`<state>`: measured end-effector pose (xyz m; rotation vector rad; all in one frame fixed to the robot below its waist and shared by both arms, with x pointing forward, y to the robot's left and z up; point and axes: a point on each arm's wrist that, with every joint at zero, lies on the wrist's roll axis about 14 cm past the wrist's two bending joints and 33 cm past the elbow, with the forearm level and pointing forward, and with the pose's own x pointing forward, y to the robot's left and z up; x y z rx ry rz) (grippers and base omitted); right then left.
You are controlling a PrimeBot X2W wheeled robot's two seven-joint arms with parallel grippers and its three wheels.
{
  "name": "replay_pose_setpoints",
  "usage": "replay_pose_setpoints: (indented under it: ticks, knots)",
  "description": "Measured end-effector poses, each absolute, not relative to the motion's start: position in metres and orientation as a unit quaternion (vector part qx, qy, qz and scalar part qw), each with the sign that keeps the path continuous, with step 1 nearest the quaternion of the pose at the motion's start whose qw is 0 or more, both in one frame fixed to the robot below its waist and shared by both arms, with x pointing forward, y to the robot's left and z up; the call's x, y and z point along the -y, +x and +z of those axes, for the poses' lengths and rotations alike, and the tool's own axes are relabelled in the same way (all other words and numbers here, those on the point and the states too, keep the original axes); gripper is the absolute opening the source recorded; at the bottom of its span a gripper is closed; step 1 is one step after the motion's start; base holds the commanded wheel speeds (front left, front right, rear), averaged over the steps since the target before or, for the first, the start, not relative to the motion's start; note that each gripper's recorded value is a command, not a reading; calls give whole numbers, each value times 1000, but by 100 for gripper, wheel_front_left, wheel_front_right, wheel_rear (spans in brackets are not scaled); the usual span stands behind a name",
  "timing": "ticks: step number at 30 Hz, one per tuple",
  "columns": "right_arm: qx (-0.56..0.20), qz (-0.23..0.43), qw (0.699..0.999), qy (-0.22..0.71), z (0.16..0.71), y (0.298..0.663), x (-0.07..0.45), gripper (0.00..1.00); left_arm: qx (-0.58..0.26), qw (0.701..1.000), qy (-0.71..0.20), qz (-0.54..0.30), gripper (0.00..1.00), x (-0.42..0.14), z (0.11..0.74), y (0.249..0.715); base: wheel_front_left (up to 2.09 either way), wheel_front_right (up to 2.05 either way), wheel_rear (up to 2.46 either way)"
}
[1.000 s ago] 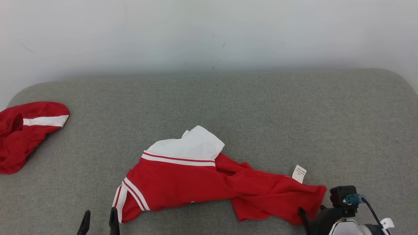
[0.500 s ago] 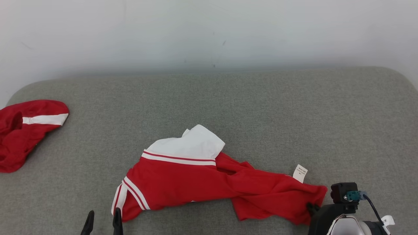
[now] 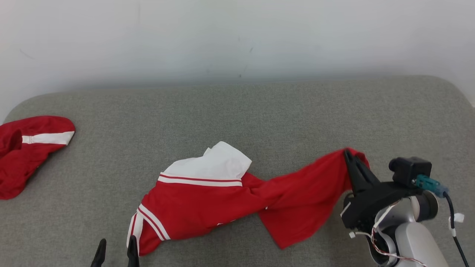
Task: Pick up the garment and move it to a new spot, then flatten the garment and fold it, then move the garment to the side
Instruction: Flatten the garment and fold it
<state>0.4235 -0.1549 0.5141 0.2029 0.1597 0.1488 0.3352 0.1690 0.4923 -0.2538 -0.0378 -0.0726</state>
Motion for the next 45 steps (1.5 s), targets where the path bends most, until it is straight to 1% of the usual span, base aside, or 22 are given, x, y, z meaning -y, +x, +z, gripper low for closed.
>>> replay_pose_setpoints:
  ticks: [5, 7, 8, 11, 13, 18, 22, 26, 27, 28, 31, 36, 40, 45]
  knots:
    - [-6, 98, 986, 136, 559, 430, 144, 0, 21, 991, -127, -38, 100, -168, 493, 335, 0, 0, 0]
    - [13, 82, 986, 145, 569, 430, 156, 0, 22, 991, -126, -35, 100, -170, 494, 335, 0, 0, 0]
    - [9, 67, 987, 145, 565, 429, 166, 0, 22, 991, -126, -34, 100, -170, 494, 334, 0, 0, 0]
    - [-53, 21, 989, 135, 526, 421, 194, 0, 20, 991, -126, -32, 100, -171, 493, 335, 0, 0, 0]
    - [-98, 5, 987, 131, 499, 418, 202, 0, 17, 991, -126, -33, 100, -171, 491, 336, 0, 0, 0]
    - [-226, -34, 967, 114, 424, 397, 219, 0, 16, 991, -125, -41, 100, -167, 491, 344, 0, 0, 0]
    - [-292, -37, 950, 101, 389, 382, 217, 0, 16, 991, -124, -41, 100, -168, 490, 345, 0, 0, 0]
    - [-329, -24, 940, 90, 373, 373, 208, 0, 14, 992, -123, -35, 100, -171, 489, 345, 0, 0, 0]
    - [-337, -17, 937, 87, 370, 371, 204, 39, 14, 992, -123, -35, 100, -171, 489, 344, 0, 0, 0]
    - [-340, -14, 936, 87, 369, 369, 202, 100, 15, 992, -123, -35, 100, -171, 489, 344, 0, 0, 0]
    - [-339, -13, 937, 82, 371, 363, 205, 100, 18, 992, -122, -35, 100, -171, 491, 344, 0, 0, 0]
    - [-318, -44, 945, 67, 385, 357, 235, 100, 21, 992, -122, -37, 100, -171, 493, 343, 0, 0, 0]
    - [-274, -55, 959, 54, 420, 371, 246, 100, 22, 991, -124, -43, 100, -167, 494, 342, 0, 0, 0]
    - [-272, -47, 960, 55, 437, 384, 241, 100, 24, 991, -125, -49, 100, -163, 496, 342, 0, 0, 0]
